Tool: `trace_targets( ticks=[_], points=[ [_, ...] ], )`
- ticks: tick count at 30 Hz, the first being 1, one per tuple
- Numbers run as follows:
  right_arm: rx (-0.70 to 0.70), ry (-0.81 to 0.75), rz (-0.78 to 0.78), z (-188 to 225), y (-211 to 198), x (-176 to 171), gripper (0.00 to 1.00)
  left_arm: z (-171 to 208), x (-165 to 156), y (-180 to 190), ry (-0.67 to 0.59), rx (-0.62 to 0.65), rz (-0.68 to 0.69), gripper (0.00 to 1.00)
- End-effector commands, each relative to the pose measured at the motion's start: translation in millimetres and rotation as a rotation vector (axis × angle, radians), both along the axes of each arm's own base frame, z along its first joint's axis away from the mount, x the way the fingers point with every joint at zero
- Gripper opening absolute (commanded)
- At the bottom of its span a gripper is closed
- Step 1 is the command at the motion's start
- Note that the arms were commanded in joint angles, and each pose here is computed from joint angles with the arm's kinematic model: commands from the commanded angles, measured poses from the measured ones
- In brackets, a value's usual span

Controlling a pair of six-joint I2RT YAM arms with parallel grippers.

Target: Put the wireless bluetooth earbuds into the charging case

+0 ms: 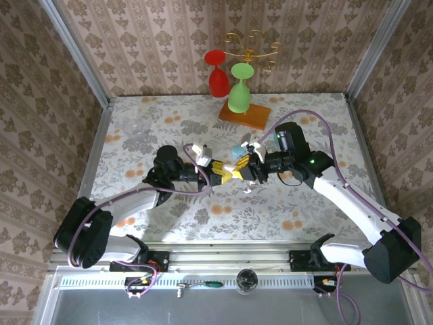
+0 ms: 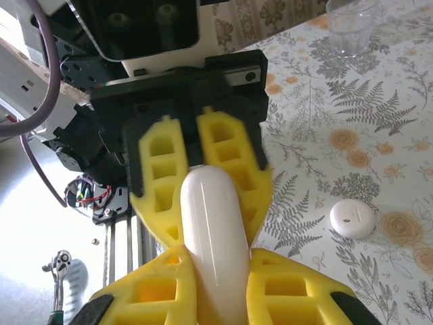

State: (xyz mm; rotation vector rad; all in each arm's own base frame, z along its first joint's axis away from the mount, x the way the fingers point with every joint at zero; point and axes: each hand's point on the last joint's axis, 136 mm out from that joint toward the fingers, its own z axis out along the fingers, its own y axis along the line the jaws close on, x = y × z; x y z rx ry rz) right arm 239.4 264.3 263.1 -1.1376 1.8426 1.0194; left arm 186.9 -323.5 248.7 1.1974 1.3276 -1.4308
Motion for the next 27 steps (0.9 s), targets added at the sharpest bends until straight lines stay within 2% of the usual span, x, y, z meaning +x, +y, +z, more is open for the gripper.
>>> trace_targets(
  ticks=[1, 3, 4, 5, 7, 12, 19, 22, 25, 27],
  points=[
    [0.021, -0.053, -0.059, 13, 0, 12, 0.21, 1, -3, -2, -0.011, -0.004, -0.029, 0.0],
    [0.011, -0.069, -0.129, 13, -4, 24, 0.44, 3, -4, -2, -0.019, -0.01, -0.032, 0.0],
    [0.002, -0.076, -0.163, 12, -6, 29, 0.51, 5, -5, -2, -0.024, -0.013, -0.036, 0.0],
    [-0.007, -0.088, -0.208, 12, -9, 37, 0.58, 5, -5, -2, -0.028, -0.013, -0.036, 0.0],
    [-0.022, -0.098, -0.279, 12, -15, 48, 0.64, 5, -5, -1, -0.037, -0.015, -0.039, 0.0],
    [0.036, -0.111, -0.444, 28, -34, 71, 0.7, -2, -5, 0, -0.066, -0.009, -0.03, 0.0],
    [0.078, -0.066, -0.45, 32, -37, 66, 0.73, -7, 0, 5, -0.109, -0.013, 0.004, 0.0],
    [0.111, -0.038, -0.509, 34, -44, 68, 0.74, -11, 6, 11, -0.113, -0.019, 0.034, 0.0],
    [0.1, 0.057, -0.663, 18, -64, 80, 0.73, -14, 14, 21, -0.129, -0.034, 0.085, 0.0],
    [0.024, 0.148, -0.758, -8, -77, 85, 0.72, -14, 21, 28, -0.147, -0.046, 0.136, 0.0]
  ],
)
